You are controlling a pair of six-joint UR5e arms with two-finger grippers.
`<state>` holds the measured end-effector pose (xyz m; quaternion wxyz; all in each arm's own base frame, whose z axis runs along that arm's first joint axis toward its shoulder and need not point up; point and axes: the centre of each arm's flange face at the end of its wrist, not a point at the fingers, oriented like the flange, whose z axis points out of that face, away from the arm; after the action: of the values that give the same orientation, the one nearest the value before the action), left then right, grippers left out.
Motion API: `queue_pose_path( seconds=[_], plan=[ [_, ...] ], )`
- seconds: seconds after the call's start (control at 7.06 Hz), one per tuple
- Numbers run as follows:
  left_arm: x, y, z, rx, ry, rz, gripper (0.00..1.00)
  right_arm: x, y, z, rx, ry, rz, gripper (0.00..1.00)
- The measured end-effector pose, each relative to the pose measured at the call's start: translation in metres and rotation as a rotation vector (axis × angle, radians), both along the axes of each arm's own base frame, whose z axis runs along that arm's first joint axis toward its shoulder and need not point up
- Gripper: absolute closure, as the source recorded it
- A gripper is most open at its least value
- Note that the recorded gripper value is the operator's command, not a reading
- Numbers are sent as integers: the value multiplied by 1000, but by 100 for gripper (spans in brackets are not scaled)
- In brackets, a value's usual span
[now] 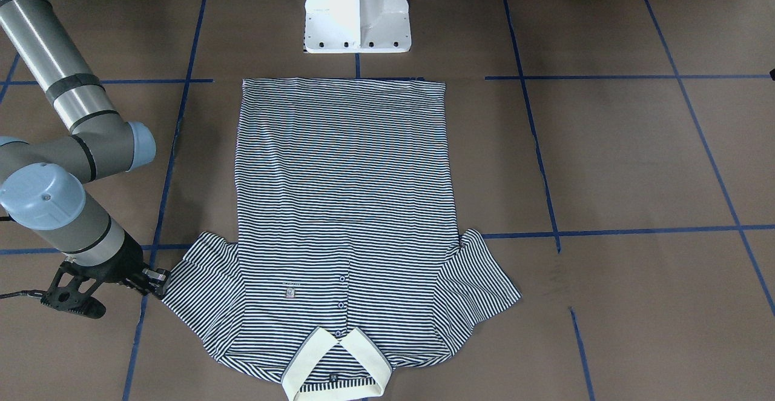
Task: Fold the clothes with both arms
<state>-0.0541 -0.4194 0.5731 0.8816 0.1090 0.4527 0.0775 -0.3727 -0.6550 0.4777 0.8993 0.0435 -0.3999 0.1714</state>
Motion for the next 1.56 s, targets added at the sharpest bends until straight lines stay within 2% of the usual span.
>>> queue_pose_path(
  seconds=[0.42,0.85,1.27,1.56],
  plan=[
    [0,0,1,-1,0,1,0,-1,-1,-11,11,-15,-1,100],
    [0,0,1,-1,0,1,0,5,12,-62,48,-90,-7,100],
    [0,0,1,1,-1,2,0,-33,26,-129,-1,-178,39,100],
    [0,0,1,2,-1,2,0,-75,8,-168,-23,-155,92,100]
  ],
)
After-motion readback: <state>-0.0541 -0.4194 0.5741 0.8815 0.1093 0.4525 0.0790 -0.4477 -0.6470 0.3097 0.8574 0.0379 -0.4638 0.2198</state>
